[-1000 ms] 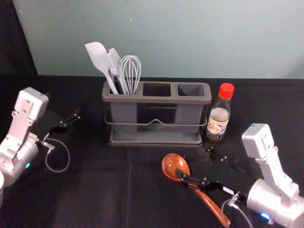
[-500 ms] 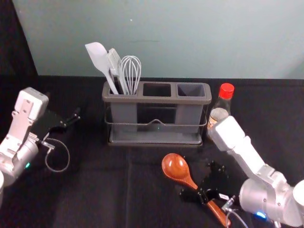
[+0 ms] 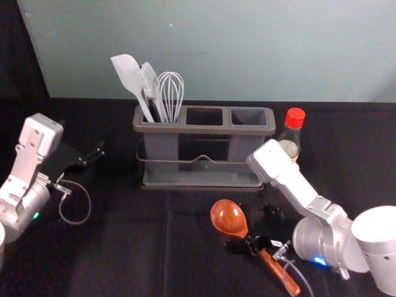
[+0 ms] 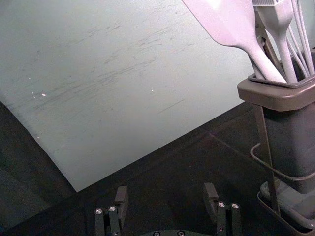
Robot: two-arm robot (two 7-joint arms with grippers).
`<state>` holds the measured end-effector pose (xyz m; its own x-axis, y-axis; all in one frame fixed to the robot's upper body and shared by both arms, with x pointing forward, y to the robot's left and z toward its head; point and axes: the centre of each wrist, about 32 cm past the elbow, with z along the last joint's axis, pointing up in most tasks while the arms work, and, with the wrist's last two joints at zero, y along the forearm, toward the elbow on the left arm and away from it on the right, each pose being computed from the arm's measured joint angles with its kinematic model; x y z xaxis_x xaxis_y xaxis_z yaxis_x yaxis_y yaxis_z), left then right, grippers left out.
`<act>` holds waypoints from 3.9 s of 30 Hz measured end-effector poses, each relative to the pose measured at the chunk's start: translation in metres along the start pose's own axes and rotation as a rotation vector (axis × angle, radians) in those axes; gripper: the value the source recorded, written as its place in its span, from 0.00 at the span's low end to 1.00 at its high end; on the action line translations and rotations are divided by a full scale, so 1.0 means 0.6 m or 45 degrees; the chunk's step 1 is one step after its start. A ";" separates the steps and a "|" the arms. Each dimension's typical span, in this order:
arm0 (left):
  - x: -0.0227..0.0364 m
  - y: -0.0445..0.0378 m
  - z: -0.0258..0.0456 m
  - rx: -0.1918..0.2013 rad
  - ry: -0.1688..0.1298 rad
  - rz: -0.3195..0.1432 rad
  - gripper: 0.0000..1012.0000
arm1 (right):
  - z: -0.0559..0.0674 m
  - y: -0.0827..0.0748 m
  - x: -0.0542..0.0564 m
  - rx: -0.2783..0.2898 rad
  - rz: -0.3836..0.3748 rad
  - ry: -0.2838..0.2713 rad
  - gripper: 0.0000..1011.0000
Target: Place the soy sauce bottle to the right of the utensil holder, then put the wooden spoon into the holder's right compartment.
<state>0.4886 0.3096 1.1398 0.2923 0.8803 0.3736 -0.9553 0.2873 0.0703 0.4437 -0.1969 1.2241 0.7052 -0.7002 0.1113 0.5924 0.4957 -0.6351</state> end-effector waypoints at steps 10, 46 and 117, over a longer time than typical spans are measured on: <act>0.0000 0.000 0.000 0.000 0.000 0.000 0.99 | 0.017 0.032 0.010 -0.025 0.012 0.035 0.99; 0.0000 0.000 0.000 0.000 0.000 0.000 0.99 | 0.019 0.064 0.000 -0.011 -0.050 0.115 0.99; 0.0000 0.000 0.000 0.000 0.000 0.000 0.99 | 0.025 0.077 0.005 -0.054 -0.023 0.100 0.92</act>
<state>0.4886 0.3096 1.1398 0.2923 0.8803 0.3737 -0.9552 0.2874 0.0702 0.4790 -0.1682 1.2062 0.6607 -0.7479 0.0643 0.5867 0.4611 -0.6657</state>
